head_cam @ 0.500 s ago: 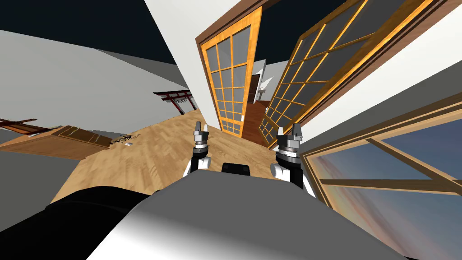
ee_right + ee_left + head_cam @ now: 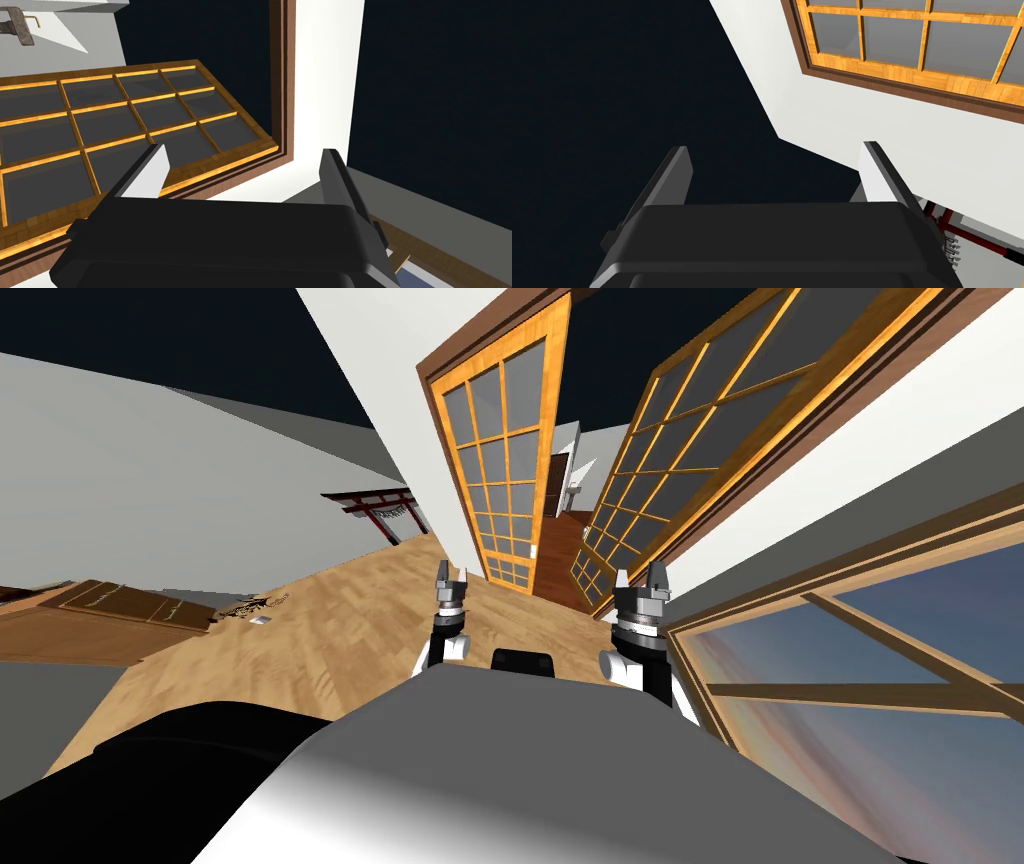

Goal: Push the door open

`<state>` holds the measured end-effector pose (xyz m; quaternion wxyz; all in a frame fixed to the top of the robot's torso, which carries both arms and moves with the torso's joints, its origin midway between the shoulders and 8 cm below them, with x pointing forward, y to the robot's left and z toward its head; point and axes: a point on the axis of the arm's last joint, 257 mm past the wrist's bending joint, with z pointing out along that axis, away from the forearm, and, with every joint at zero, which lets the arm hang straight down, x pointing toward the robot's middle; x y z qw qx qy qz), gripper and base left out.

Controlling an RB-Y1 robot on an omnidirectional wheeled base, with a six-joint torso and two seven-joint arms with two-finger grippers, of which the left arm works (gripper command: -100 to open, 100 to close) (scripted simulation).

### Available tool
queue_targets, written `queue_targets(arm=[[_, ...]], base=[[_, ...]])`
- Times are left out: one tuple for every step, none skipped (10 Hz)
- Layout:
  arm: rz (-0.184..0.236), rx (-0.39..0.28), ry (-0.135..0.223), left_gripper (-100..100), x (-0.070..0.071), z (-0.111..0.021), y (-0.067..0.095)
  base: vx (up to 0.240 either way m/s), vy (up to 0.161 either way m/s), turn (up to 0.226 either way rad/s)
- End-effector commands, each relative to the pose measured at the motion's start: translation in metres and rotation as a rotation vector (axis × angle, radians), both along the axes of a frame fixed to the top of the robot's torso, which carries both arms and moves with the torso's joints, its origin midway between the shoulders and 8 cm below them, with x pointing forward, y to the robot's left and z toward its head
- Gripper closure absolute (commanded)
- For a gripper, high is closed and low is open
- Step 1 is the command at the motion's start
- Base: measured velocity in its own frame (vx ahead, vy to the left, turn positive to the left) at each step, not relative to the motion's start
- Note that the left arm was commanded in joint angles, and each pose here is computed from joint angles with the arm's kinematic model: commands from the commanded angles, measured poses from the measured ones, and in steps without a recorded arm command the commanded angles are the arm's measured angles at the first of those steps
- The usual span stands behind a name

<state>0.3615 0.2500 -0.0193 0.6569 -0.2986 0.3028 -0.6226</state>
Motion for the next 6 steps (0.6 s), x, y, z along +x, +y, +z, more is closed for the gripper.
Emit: queue_targets(arm=[[-0.034,-0.045,0.019,-100,0.007,-0.013,0.002],[-0.046,-0.061,0.026,-100,0.01,-0.018,0.002],[-0.06,-0.083,0.035,-100,0.013,-0.024,0.003],[-0.074,-0.104,0.045,-100,0.016,-0.031,0.003],[-0.088,-0.126,0.054,-100,0.019,-0.037,0.004],[-0.102,-0.148,0.063,-100,0.022,-0.043,0.004]], base=[[0.113,-0.009,-0.176],[0.105,0.012,-0.094],[0.093,0.024,-0.08],[0.094,0.016,-0.111],[0.09,0.016,-0.096],[0.085,0.013,-0.111]])
